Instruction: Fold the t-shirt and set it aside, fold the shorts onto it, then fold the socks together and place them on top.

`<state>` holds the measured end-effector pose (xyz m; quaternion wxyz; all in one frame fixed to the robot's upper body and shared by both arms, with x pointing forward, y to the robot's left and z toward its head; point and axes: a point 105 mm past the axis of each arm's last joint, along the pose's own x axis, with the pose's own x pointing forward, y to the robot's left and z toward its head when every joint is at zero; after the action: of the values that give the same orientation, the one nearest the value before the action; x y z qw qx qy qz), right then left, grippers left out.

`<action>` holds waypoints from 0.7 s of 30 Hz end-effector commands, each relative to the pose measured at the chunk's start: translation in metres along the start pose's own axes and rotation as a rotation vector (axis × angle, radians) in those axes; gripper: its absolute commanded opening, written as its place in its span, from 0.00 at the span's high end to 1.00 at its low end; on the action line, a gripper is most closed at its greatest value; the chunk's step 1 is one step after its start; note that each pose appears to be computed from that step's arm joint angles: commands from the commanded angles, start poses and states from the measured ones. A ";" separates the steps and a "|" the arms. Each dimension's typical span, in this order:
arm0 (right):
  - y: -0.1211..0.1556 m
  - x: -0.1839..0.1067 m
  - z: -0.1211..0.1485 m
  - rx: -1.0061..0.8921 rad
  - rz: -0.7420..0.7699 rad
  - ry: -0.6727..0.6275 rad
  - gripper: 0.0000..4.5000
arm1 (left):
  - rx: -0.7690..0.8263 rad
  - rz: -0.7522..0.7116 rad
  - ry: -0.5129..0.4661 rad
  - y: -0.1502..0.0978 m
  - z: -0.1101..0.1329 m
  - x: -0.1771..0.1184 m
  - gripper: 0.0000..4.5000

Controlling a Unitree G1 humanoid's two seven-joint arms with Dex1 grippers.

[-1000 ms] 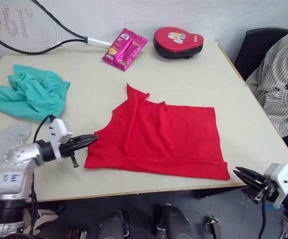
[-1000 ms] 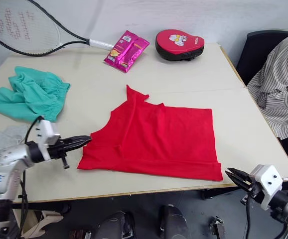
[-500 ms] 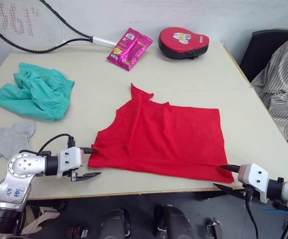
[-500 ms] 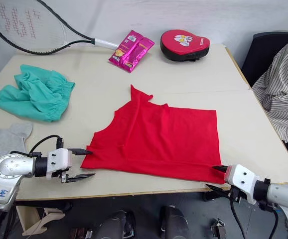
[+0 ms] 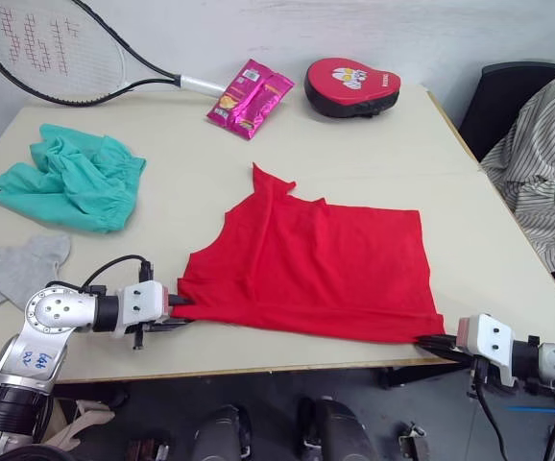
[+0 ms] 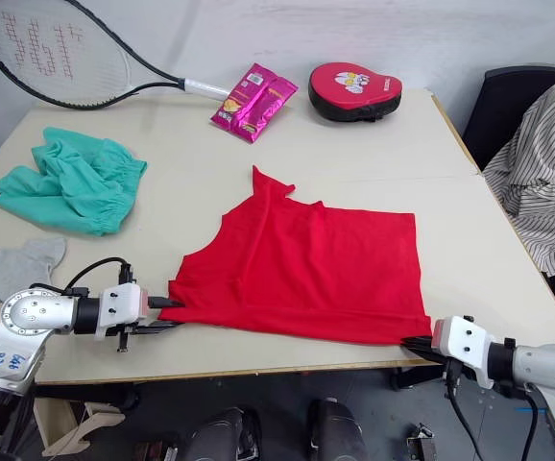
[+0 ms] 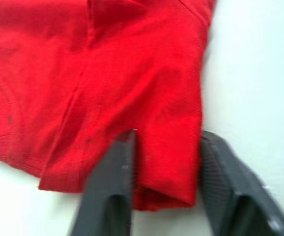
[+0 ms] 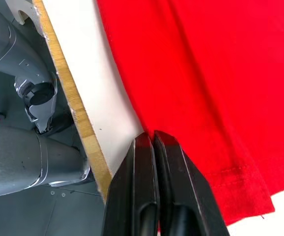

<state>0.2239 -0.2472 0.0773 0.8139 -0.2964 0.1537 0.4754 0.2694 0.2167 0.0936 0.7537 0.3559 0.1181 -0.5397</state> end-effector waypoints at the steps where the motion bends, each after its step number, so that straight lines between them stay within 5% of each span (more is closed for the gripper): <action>1: 0.000 -0.004 -0.011 0.020 0.022 0.044 1.00 | -0.051 0.035 0.090 -0.010 -0.016 -0.010 0.90; 3: -0.001 -0.004 -0.010 0.018 0.028 0.038 1.00 | -0.094 0.055 0.052 -0.023 -0.008 -0.014 0.99; 21: -0.004 -0.008 -0.016 -0.015 0.095 0.095 1.00 | -0.287 0.163 0.136 -0.087 0.003 -0.038 0.99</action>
<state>0.2295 -0.2548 0.0799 0.7844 -0.3168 0.1694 0.5057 0.1770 0.2224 0.0789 0.8256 0.2793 0.2110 -0.4426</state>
